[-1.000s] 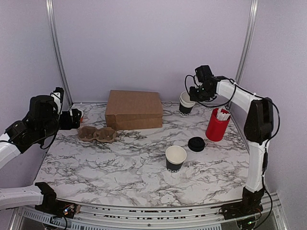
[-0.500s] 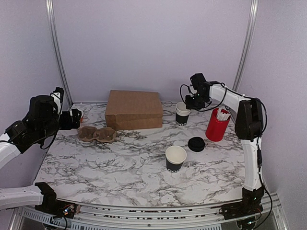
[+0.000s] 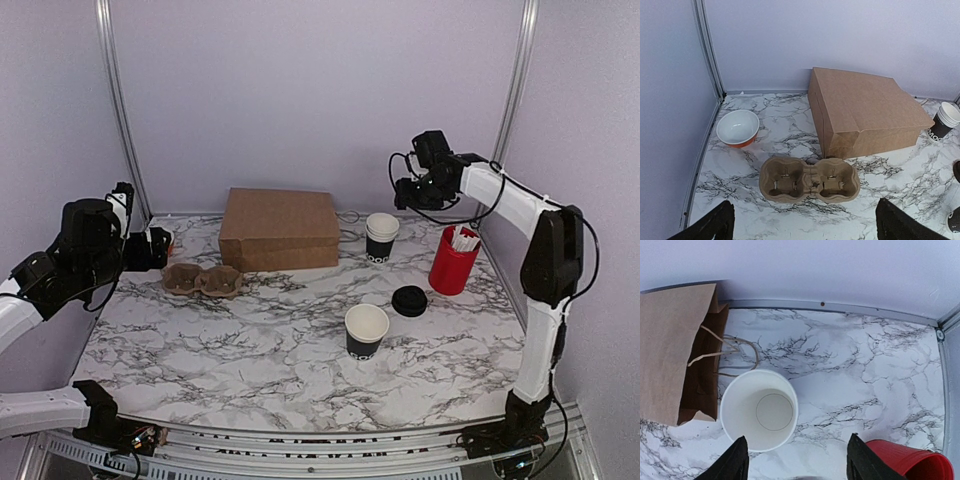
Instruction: Pack the takeout coffee
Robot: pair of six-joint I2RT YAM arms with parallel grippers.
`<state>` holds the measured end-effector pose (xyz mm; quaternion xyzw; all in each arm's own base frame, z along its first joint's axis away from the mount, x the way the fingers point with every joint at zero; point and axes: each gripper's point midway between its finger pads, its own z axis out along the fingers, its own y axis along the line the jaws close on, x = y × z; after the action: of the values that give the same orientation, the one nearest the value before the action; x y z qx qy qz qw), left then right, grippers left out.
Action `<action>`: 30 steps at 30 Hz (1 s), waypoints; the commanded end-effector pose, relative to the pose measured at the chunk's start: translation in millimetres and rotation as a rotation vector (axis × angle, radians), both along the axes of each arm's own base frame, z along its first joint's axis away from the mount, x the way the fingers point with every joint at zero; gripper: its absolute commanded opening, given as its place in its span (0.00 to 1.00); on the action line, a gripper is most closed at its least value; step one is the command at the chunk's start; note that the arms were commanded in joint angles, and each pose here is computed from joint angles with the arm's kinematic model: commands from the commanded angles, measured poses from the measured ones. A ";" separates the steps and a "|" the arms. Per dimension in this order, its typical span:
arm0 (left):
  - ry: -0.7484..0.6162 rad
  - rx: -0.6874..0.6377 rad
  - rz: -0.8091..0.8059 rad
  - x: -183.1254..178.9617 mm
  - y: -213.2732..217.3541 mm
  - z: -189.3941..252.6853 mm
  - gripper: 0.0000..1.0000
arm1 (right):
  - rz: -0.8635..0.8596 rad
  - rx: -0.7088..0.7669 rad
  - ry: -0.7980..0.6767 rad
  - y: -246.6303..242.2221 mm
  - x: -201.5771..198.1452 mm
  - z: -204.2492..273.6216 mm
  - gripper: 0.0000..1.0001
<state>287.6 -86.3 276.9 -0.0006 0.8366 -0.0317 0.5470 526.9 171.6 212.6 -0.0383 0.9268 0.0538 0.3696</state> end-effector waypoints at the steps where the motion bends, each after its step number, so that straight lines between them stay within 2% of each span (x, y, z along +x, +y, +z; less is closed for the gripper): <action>1: 0.005 -0.010 -0.024 -0.2 -3.9 -1.0 0.99 | 0.035 -0.006 -0.121 18.7 -24.2 43.6 0.67; 7: 0.023 -0.103 -0.085 -4.8 -19.8 0.0 0.99 | 0.072 0.003 -0.185 26.1 -73.7 68.0 0.79; 12: 0.070 -0.141 -0.107 -9.1 -28.6 -15.4 0.99 | 0.100 0.012 -0.232 28.1 -120.9 69.3 0.89; 17: 0.093 -0.163 -0.136 -14.0 -40.0 -22.6 0.99 | 0.128 0.055 -0.223 37.8 -166.0 52.0 0.96; 23: 0.116 -0.109 -0.174 -18.7 -52.8 -32.0 0.99 | 0.123 0.130 -0.173 47.1 -212.8 18.8 1.00; 30: 0.132 -0.071 -0.185 -20.0 -55.4 -38.4 0.99 | 0.055 0.087 -0.088 30.6 -236.8 -35.3 1.00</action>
<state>269.1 -146.0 247.6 0.0493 0.8587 -0.1319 0.4928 290.9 212.3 179.1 -0.0976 0.9071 0.1045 0.3959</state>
